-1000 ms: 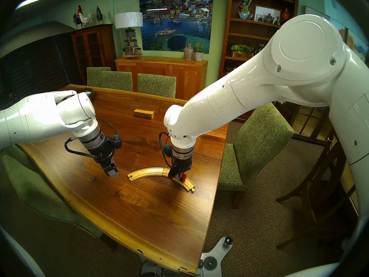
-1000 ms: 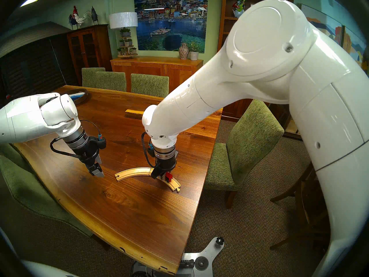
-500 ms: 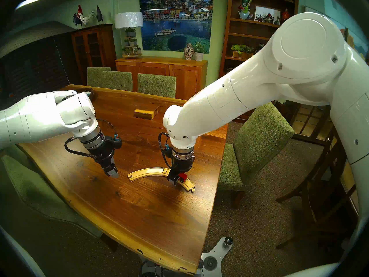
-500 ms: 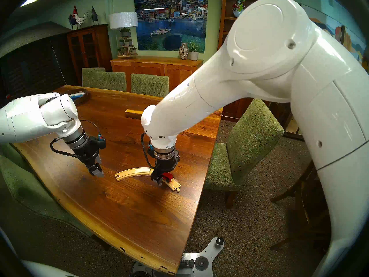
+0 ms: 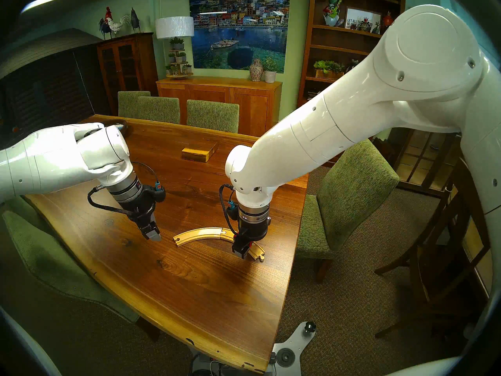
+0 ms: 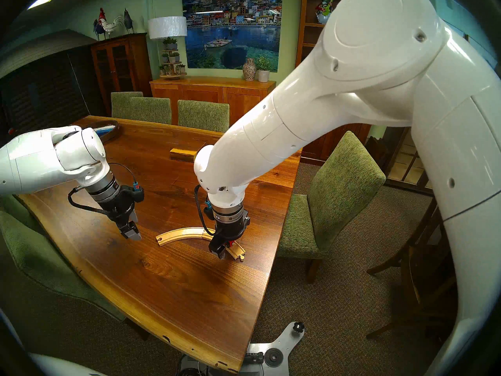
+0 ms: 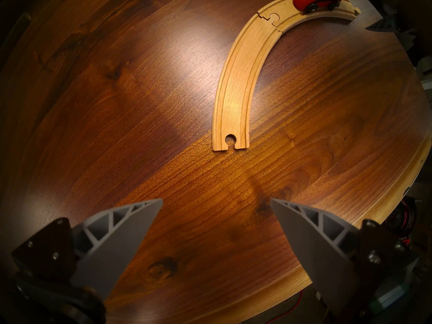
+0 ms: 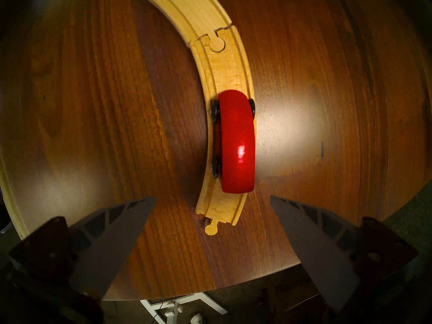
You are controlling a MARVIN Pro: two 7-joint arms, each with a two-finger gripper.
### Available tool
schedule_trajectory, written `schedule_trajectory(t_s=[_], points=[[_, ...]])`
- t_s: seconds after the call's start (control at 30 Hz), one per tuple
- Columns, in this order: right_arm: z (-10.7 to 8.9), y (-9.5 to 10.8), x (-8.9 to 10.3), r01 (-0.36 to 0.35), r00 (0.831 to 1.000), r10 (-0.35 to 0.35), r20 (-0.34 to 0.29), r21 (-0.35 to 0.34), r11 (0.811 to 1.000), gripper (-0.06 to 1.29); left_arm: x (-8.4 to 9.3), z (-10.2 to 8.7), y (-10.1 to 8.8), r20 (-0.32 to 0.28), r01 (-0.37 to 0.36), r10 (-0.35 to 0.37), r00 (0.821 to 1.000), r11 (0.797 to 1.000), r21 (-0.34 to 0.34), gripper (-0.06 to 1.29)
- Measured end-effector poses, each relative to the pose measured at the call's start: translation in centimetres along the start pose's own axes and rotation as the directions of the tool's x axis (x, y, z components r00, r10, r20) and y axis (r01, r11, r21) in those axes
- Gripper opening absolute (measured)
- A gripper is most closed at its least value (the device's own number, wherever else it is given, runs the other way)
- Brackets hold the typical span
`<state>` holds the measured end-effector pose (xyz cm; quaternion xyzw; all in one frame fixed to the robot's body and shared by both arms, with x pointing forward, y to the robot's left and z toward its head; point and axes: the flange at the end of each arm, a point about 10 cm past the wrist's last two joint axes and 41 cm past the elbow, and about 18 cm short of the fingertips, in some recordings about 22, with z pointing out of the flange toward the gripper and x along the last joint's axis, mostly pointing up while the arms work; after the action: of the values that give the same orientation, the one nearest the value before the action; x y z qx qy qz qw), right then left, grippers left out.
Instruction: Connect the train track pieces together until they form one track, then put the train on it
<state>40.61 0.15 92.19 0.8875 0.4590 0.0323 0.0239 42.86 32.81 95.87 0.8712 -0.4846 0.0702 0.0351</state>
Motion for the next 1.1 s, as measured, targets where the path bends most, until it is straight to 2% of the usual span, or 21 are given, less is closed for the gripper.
schedule_trajectory(t_s=[0.23, 0.3, 0.33, 0.37, 0.4, 0.47, 0.57, 1.1], points=[[-0.1, 0.5, 0.0, -0.02, 1.0, 0.02, -0.019, -0.013, 1.0, 1.23, 0.0, 0.0, 0.0, 0.0, 0.0, 0.0, 1.0, 1.0, 0.0, 1.23], [-0.1, 0.7, 0.1, -0.026, 0.999, 0.025, -0.024, -0.018, 1.0, 1.19, 0.0, 0.0, 0.0, 0.0, 0.0, 0.0, 1.0, 1.0, 0.0, 1.23], [-0.1, 0.8, 0.2, -0.029, 0.999, 0.028, -0.028, -0.02, 0.999, 1.07, 0.0, 0.0, 0.0, 0.0, 0.0, 0.0, 1.0, 1.0, 0.0, 1.23], [-0.1, 0.9, 0.2, -0.032, 0.999, 0.031, -0.03, -0.021, 0.999, 0.86, 0.0, 0.0, 0.0, 0.0, 0.0, 0.0, 1.0, 1.0, 0.0, 1.23], [0.0, 1.0, 0.2, -0.034, 0.999, 0.033, -0.031, -0.022, 0.999, 0.57, 0.0, 0.0, 0.0, 0.0, 0.0, 0.0, 1.0, 1.0, 0.0, 1.23], [0.0, 1.1, 0.2, -0.039, 0.999, 0.038, -0.034, -0.024, 0.999, 0.18, 0.0, 0.0, 0.0, 0.0, 0.0, 0.0, 1.0, 1.0, 0.0, 1.23], [0.2, 1.3, 0.3, -0.045, 0.998, 0.044, -0.035, -0.026, 0.999, -0.04, 0.0, 0.0, 0.0, 0.0, 0.0, 0.0, 1.0, 1.0, 0.0, 1.23], [0.4, 1.7, 1.5, -0.028, 0.999, 0.027, -0.039, -0.025, 0.999, -0.04, 0.0, 0.0, 0.0, 0.0, 0.0, 0.0, 1.0, 1.0, 0.0, 1.23]])
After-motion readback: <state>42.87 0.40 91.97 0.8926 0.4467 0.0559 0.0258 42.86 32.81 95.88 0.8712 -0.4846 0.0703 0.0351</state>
